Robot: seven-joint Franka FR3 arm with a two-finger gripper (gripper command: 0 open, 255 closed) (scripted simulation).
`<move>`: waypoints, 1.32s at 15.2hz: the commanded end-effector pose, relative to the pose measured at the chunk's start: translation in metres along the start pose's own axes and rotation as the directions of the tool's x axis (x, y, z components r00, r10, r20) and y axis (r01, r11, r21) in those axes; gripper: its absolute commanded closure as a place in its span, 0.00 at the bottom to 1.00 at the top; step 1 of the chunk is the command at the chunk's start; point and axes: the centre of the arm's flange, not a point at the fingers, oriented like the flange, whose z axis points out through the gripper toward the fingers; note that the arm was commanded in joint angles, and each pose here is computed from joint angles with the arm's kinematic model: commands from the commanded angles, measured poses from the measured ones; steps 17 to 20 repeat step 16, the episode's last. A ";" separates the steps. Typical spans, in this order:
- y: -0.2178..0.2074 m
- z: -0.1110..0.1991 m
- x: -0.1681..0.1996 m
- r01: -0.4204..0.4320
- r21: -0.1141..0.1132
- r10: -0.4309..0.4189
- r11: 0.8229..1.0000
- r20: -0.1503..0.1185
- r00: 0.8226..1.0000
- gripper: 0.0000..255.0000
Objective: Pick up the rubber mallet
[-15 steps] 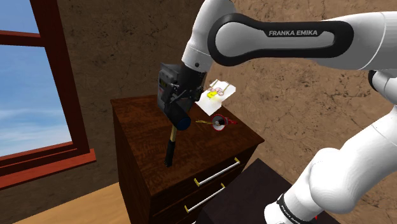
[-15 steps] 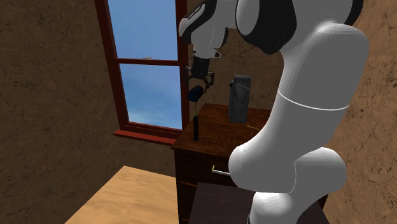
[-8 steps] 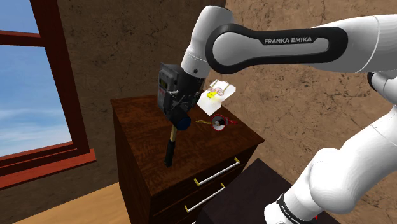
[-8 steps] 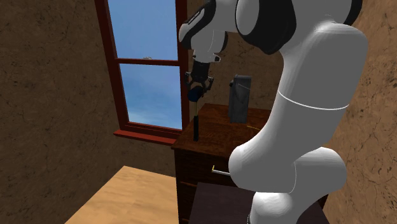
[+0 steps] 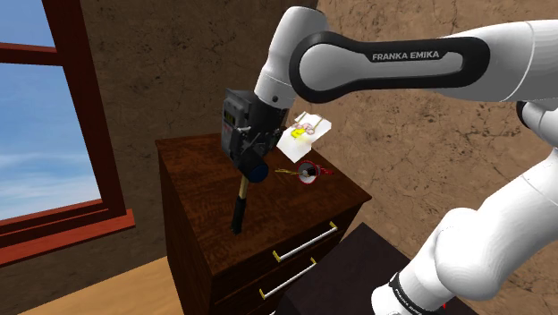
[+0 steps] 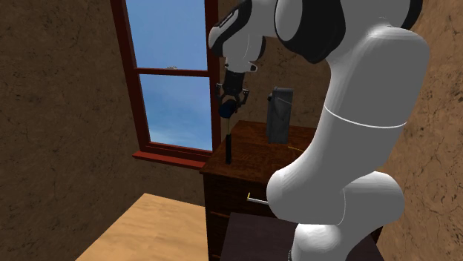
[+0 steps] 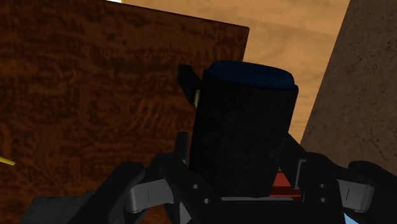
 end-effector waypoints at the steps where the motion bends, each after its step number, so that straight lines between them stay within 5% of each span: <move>1: -0.001 -0.007 0.000 0.000 -0.001 0.000 1.000 0.001 1.000 1.00; 14: -0.014 -0.074 0.004 0.000 0.000 0.000 1.000 0.001 1.000 1.00; 20: -0.014 -0.075 0.004 0.000 0.000 0.000 1.000 0.001 1.000 1.00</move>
